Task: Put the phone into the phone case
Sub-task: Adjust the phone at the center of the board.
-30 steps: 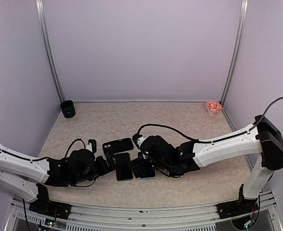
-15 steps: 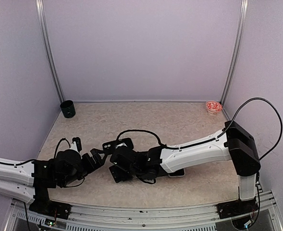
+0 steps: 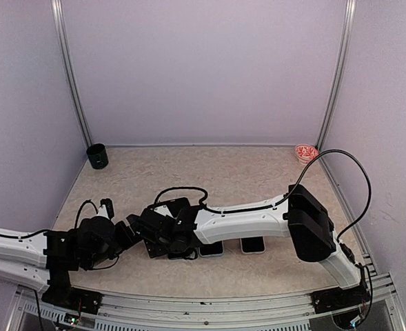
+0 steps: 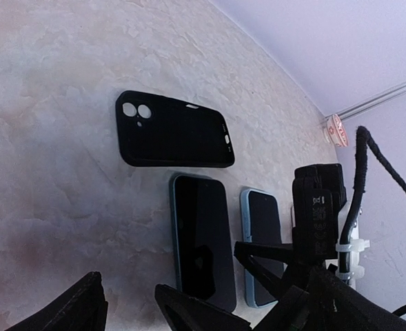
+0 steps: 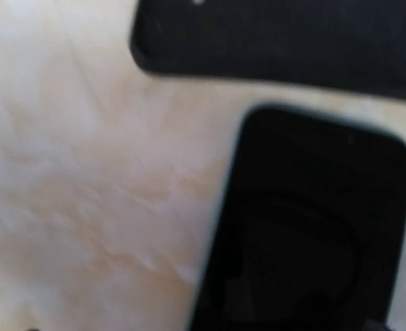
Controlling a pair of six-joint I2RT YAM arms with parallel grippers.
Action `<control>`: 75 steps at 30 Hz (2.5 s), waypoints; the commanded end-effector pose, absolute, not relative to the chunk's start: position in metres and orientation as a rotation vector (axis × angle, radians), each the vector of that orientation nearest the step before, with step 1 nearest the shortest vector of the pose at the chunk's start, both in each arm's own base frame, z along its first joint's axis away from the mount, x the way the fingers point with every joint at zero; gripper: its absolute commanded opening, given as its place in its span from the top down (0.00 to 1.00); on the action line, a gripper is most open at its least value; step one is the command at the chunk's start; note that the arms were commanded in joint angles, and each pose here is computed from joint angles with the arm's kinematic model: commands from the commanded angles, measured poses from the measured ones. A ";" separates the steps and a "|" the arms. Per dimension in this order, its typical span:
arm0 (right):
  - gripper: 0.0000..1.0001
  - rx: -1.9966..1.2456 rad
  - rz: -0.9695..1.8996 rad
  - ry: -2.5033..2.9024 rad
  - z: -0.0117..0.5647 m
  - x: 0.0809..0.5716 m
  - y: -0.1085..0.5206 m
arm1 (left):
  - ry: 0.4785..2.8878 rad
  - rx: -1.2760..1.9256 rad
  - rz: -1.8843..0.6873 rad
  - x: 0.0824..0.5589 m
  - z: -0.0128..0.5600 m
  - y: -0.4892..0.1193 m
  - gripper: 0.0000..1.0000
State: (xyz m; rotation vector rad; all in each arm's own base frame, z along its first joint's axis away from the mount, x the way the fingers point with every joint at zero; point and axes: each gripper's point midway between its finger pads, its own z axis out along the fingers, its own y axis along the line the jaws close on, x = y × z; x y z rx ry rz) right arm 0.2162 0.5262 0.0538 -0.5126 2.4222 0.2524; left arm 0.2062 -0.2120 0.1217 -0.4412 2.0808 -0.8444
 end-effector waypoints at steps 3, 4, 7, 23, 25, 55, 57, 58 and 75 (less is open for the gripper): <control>0.00 -0.477 0.187 2.515 0.033 0.213 0.504 | 2.072 -0.438 -0.856 0.206 0.126 -0.215 0.01; 0.00 -0.476 0.192 2.522 0.032 0.213 0.503 | 2.072 -0.439 -0.855 0.206 0.125 -0.214 0.01; 0.00 -0.476 0.210 2.551 0.026 0.212 0.503 | 2.067 -0.440 -0.858 0.207 0.127 -0.215 0.01; 0.01 -0.414 0.164 2.565 0.019 0.215 0.484 | 2.059 -0.459 -0.831 0.209 0.124 -0.211 0.01; 0.01 -0.420 0.159 2.571 0.016 0.214 0.485 | 2.060 -0.463 -0.828 0.209 0.124 -0.211 0.01; 0.31 -0.584 0.196 2.440 0.033 0.220 0.487 | 2.048 -0.523 -0.747 0.211 0.117 -0.189 0.01; 0.32 -0.608 0.204 2.422 0.035 0.221 0.489 | 2.049 -0.524 -0.742 0.212 0.116 -0.188 0.01; 0.32 -0.624 0.203 2.416 0.035 0.221 0.489 | 2.050 -0.524 -0.740 0.212 0.116 -0.188 0.01; 0.38 -0.820 0.257 2.266 0.046 0.210 0.508 | 2.088 -0.542 -0.707 0.230 0.094 -0.173 0.01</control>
